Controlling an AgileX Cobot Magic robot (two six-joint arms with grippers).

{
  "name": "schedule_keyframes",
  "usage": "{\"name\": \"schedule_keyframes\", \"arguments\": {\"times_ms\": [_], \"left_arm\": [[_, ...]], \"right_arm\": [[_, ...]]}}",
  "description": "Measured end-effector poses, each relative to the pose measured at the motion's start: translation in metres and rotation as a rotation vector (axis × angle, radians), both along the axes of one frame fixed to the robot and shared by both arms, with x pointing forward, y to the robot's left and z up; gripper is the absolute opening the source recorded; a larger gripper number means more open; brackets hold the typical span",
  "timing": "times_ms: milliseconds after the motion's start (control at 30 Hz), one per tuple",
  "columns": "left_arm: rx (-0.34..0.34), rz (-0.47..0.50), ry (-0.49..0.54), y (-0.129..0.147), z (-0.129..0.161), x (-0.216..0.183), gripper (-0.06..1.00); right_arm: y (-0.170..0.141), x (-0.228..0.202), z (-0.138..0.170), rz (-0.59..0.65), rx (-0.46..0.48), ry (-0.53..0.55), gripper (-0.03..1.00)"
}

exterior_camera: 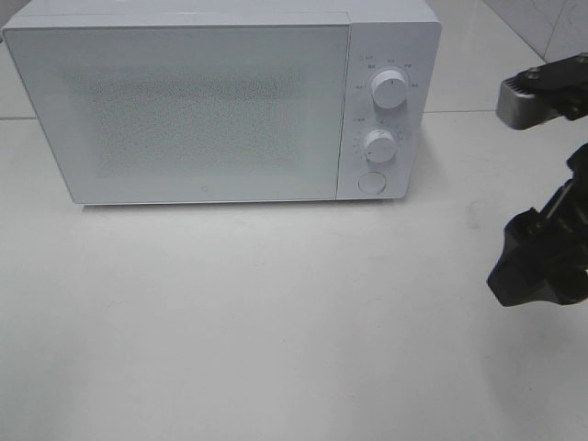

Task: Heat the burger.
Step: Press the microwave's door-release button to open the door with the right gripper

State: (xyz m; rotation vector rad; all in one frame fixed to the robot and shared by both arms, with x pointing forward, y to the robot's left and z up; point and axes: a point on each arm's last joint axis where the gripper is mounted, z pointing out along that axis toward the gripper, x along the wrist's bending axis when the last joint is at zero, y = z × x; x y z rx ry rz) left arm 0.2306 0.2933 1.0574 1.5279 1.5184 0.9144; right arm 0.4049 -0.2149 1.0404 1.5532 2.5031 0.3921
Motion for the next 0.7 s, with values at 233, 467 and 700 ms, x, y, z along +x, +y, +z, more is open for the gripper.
{"name": "schedule_keyframes", "arguments": {"times_ms": [233, 467, 700], "left_arm": [[0.0, 0.0, 0.0, 0.0, 0.0, 0.0, 0.98], [0.0, 0.0, 0.0, 0.0, 0.0, 0.0, 0.98], [0.0, 0.0, 0.0, 0.0, 0.0, 0.0, 0.98]], "right_arm": [[-0.017, -0.027, 0.026, 0.009, 0.004, -0.098, 0.8], [-0.043, -0.065, 0.044, -0.036, 0.034, -0.215, 0.79], [-0.072, -0.101, 0.043, -0.201, 0.06, -0.343, 0.78]]}}
